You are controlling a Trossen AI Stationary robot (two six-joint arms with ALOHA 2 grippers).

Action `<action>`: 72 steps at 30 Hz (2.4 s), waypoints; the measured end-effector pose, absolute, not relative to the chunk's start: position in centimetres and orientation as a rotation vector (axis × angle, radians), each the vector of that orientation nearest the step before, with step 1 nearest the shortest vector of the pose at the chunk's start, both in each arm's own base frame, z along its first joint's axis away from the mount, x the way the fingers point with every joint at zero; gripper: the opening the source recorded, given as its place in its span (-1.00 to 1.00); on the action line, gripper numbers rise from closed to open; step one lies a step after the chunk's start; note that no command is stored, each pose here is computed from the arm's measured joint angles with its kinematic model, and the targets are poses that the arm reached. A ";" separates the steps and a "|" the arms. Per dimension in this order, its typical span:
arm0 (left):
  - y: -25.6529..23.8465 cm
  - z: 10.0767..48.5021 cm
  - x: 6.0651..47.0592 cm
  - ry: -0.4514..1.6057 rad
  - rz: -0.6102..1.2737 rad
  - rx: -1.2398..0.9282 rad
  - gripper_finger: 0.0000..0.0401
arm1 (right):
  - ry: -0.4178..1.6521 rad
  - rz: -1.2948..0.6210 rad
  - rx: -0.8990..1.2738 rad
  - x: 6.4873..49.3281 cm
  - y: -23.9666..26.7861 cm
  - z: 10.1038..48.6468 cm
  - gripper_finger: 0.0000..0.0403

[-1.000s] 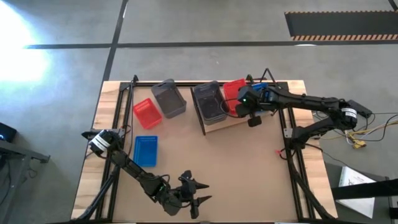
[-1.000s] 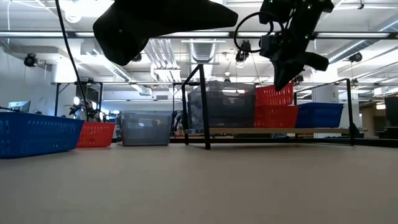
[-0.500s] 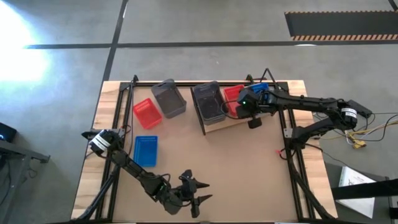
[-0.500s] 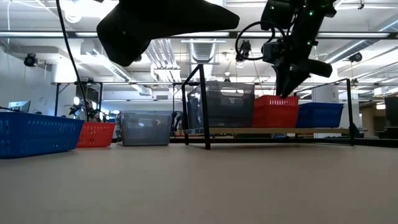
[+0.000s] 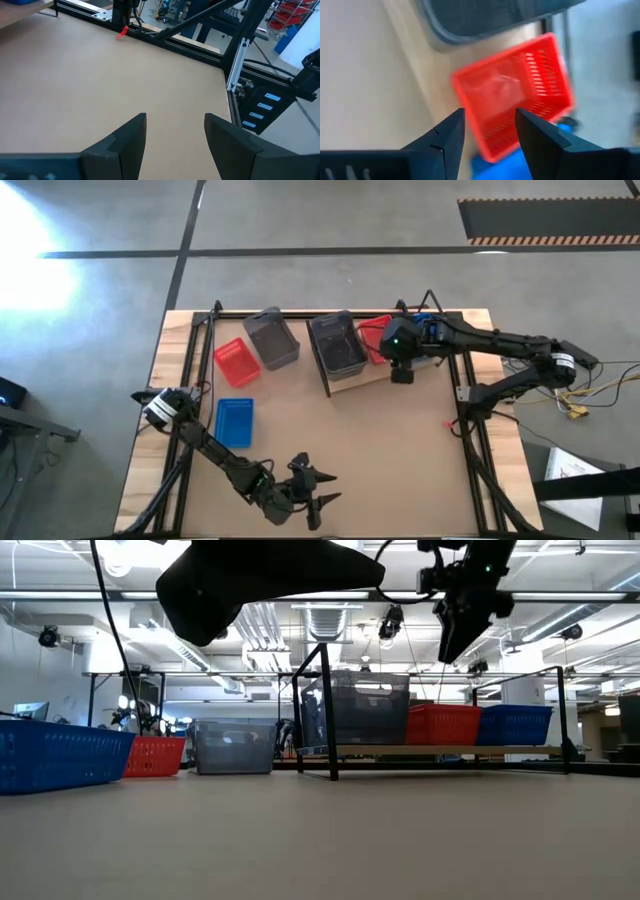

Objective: Stack baskets on shelf by color
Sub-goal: Stack the blue bin on the other blue bin on the shelf

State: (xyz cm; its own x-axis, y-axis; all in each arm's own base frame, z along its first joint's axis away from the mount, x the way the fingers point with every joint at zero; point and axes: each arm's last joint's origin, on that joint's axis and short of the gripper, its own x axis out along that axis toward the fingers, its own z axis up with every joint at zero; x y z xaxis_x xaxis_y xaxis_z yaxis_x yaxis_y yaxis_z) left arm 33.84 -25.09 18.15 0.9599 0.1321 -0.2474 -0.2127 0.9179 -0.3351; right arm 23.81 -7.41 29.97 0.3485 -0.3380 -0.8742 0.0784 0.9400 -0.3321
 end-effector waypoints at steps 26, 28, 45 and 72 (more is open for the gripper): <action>-24.3 26.3 22.4 1.016 0.121 -0.043 -0.08 | 0.420 0.074 -0.042 19.5 16.7 17.1 -0.71; -23.5 26.2 21.5 1.128 0.168 -0.046 -0.08 | 0.424 0.071 -0.030 19.5 17.0 16.3 -0.73; -18.2 22.9 17.4 1.473 0.401 0.080 -0.10 | 0.506 0.087 -0.070 22.5 21.0 11.4 -0.73; -16.2 18.1 23.8 1.169 0.138 -0.271 -0.96 | 0.322 0.379 -0.147 16.1 26.2 20.4 -0.73</action>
State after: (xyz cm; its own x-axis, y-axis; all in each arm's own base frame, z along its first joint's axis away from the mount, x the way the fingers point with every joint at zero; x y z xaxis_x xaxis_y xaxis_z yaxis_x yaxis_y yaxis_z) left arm 23.85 -16.23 18.11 0.3879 -0.0330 -0.9211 -0.2472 0.9590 -0.1384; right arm 16.11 26.23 20.45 0.8789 0.3394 -0.3352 -0.3857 0.9191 -0.0807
